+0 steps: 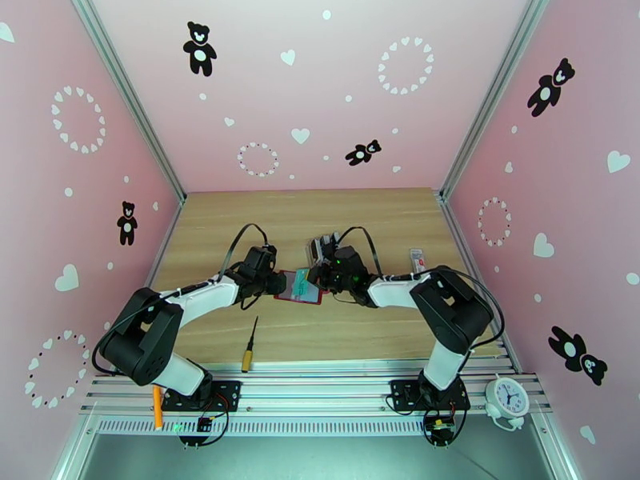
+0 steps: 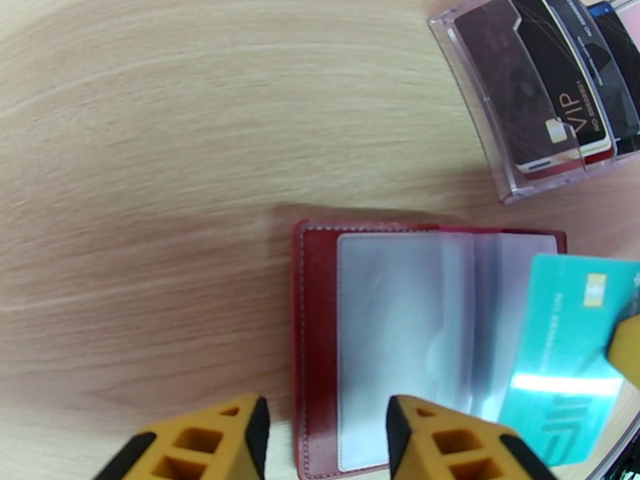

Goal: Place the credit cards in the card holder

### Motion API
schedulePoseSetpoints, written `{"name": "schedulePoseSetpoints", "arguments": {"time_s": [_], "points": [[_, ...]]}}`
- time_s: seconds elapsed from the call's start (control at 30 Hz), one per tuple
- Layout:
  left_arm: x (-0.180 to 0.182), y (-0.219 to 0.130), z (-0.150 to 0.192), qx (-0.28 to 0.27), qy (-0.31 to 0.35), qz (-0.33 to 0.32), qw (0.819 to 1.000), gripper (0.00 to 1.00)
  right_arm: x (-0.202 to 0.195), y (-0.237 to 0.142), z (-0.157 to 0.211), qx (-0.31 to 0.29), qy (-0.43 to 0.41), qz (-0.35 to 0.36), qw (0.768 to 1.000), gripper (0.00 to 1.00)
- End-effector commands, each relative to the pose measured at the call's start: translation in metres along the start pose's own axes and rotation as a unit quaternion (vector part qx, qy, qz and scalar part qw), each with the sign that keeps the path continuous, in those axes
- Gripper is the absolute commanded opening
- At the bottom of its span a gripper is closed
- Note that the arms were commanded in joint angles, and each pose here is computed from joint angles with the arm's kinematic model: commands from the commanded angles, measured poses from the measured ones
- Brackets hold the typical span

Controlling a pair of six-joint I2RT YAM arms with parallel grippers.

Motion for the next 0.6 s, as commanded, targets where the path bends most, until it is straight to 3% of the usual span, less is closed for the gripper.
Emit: {"name": "schedulePoseSetpoints", "arguments": {"time_s": [0.0, 0.57], "points": [[0.000, 0.007, 0.000, 0.004, 0.012, -0.004, 1.000, 0.46, -0.006, 0.007, 0.003, 0.002, 0.006, -0.009, 1.000, 0.00], [0.004, 0.020, 0.005, 0.032, 0.010, -0.025, 0.999, 0.42, -0.025, 0.003, 0.003, -0.007, 0.011, 0.016, 1.000, 0.00]]}}
Point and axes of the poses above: each hand's point on the last joint's axis, 136 mm out from that joint toward the fingers, its own y axis out along the fingers, its own x axis along the line the jaws close on, z = x × y, the point moved 6 cm from there along -y, back along the fingers, and after that the axes turned 5 degrees about y, right-handed, at the moved point
